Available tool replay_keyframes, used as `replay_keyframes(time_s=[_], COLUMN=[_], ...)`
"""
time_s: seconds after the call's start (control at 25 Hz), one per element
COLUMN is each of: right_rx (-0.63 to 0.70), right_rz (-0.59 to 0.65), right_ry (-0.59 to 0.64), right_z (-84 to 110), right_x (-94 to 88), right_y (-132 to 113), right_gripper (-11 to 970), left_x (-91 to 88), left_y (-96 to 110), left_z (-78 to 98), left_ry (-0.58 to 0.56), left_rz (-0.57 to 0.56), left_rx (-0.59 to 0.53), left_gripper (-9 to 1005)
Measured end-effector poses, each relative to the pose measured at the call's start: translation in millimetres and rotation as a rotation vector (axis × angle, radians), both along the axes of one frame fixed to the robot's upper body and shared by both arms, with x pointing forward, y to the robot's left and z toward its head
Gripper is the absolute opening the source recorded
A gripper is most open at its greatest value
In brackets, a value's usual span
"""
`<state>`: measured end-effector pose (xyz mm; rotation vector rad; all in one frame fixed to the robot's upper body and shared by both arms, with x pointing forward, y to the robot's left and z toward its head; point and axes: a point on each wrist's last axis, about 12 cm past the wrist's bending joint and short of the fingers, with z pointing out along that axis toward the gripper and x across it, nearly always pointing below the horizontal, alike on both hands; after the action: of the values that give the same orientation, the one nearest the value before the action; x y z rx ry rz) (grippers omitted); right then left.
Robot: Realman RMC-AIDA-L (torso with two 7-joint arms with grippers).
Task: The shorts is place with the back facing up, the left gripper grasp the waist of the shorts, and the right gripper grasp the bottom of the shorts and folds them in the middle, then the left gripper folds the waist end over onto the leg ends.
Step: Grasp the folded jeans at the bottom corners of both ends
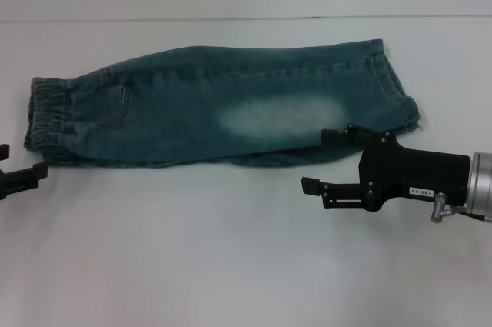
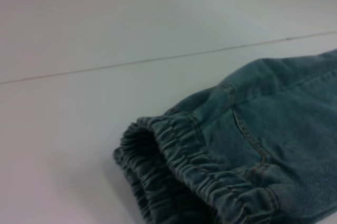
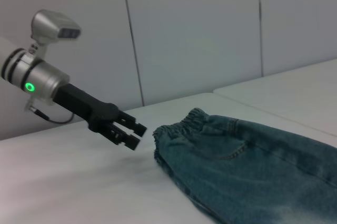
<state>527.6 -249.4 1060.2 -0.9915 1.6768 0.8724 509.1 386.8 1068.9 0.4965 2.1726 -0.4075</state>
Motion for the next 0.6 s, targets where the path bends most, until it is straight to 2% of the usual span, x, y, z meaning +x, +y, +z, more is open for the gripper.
replay_keyframes(time_s=[0.6], right_rx=[0.013], right_rz=[-0.014], right_ry=[0.032], right_z=[-0.4], right_x=[-2.0], right_y=[-5], right_gripper=[946], left_x=[11.4], left_y=[-28], left_z=[-8.1], left_ry=[-0.083], left_rz=[-0.126], left_rx=[0.039], left_gripper=[836])
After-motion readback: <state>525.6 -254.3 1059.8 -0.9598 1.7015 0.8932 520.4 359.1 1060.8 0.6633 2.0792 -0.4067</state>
